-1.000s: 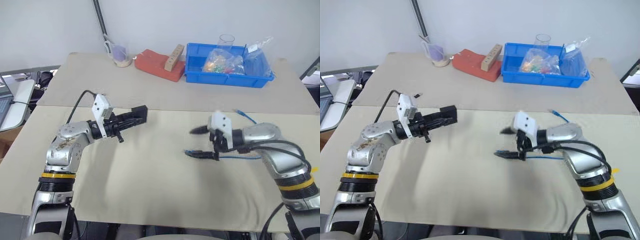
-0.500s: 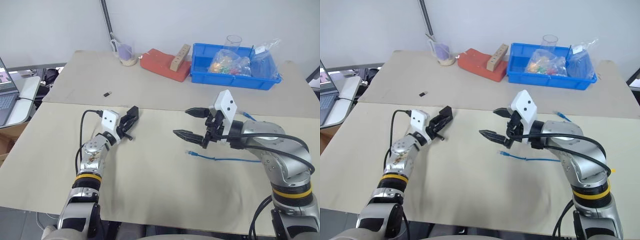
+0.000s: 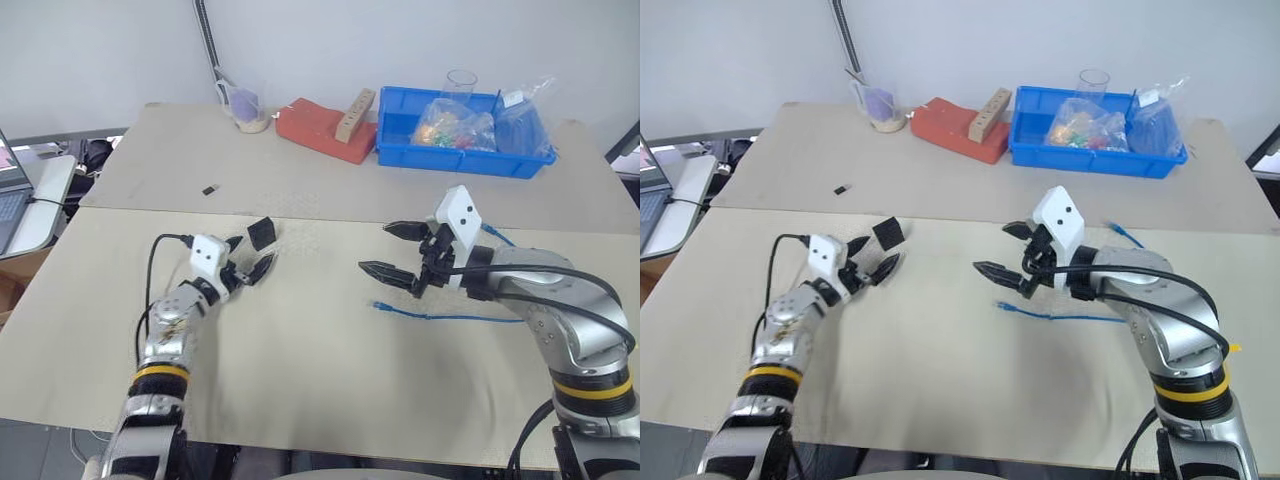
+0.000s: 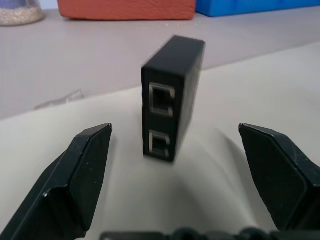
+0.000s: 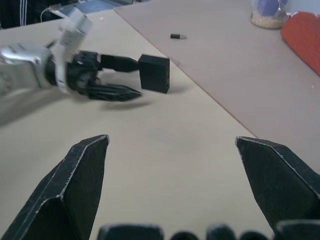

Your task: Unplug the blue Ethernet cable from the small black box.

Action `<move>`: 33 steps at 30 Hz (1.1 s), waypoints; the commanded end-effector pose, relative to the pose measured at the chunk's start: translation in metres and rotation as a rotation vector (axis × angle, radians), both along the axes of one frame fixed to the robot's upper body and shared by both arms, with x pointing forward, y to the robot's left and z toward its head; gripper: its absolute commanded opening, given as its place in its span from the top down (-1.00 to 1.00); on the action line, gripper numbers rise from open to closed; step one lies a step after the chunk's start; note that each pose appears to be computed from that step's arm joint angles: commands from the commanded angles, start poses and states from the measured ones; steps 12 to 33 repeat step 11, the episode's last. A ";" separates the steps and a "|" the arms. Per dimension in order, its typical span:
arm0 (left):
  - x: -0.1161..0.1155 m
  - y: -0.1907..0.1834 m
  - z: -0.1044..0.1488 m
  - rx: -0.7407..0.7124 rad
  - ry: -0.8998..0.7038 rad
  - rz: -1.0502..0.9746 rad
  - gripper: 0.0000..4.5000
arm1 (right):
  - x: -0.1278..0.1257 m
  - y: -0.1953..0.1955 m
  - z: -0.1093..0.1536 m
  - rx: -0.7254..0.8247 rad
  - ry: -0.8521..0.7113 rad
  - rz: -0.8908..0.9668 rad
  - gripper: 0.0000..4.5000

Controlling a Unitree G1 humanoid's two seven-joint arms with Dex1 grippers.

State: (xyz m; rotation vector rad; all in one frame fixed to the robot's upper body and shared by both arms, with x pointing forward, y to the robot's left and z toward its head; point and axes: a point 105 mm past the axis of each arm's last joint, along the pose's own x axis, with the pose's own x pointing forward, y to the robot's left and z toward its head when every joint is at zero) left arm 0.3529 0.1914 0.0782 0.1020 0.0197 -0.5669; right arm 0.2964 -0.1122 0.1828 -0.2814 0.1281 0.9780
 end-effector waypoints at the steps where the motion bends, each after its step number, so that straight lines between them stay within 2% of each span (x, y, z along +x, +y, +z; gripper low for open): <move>1: -0.029 0.015 0.043 0.082 -0.013 -0.106 -0.97 | -0.006 -0.019 0.007 -0.031 -0.047 0.013 -1.00; 5: -0.059 0.027 0.076 0.228 0.053 -0.198 -0.97 | -0.012 -0.038 0.001 -0.077 -0.029 0.012 -1.00; 9: -0.070 0.037 0.099 0.323 0.066 -0.209 -0.97 | -0.011 -0.052 -0.005 -0.097 -0.017 -0.022 -1.00; 33: -0.072 0.035 0.099 0.324 0.080 -0.227 -0.97 | -0.009 -0.053 -0.005 -0.092 -0.025 -0.033 -1.00</move>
